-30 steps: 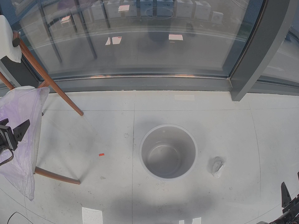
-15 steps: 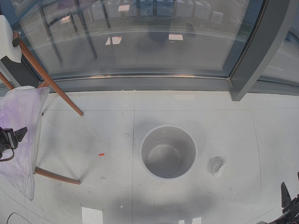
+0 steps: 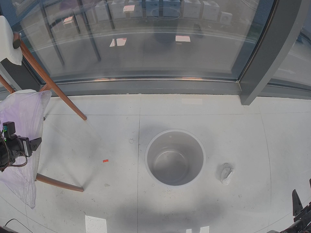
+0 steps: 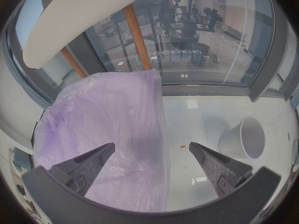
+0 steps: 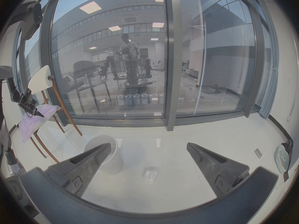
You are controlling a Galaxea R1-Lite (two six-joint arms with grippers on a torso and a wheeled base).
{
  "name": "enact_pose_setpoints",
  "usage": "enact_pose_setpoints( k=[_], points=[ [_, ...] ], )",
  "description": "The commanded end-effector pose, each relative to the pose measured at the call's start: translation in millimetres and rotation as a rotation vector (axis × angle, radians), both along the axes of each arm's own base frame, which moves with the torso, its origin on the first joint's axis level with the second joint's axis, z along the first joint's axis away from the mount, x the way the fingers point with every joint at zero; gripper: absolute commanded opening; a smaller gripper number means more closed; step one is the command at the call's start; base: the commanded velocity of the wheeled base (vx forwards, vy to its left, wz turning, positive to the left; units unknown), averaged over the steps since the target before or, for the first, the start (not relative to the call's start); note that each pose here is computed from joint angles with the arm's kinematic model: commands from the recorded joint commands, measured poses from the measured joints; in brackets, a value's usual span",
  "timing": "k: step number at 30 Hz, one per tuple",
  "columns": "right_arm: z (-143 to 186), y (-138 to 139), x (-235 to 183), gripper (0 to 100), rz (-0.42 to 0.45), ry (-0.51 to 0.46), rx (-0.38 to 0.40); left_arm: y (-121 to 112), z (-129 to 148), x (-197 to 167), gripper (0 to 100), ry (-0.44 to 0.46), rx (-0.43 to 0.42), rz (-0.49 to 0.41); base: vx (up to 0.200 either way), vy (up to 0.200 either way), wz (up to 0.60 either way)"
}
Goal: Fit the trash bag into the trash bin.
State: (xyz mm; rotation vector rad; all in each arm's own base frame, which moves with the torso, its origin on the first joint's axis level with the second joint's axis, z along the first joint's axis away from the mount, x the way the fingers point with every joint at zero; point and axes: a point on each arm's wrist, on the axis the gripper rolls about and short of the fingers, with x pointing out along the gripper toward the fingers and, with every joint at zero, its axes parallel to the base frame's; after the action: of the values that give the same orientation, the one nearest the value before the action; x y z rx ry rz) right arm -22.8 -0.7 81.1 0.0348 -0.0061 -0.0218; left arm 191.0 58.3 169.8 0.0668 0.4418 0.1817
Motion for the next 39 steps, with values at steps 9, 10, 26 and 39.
enact_pose_setpoints(
  k=[9, 10, 26, 39],
  points=[
    [-5, 0, 1, 100, -0.001, 0.007, 0.001, -6, -20, 33, 100, 0.0, 0.126, 0.028, 0.0, 0.0, 0.0],
    [-5, 0, 1, 100, -0.001, 0.007, 0.001, -6, -22, 32, 100, 0.011, 0.143, 0.025, 0.0, 0.0, 0.0],
    [-5, 0, 0, 100, -0.001, 0.004, 0.002, -5, -14, 33, 0, -0.05, 0.164, 0.031, 0.0, 0.0, 0.0],
    [-5, 0, 0, 100, 0.0, 0.004, 0.004, -25, 54, -7, 0, -0.371, 0.071, -0.103, 0.0, 0.0, 0.0]
  ],
)
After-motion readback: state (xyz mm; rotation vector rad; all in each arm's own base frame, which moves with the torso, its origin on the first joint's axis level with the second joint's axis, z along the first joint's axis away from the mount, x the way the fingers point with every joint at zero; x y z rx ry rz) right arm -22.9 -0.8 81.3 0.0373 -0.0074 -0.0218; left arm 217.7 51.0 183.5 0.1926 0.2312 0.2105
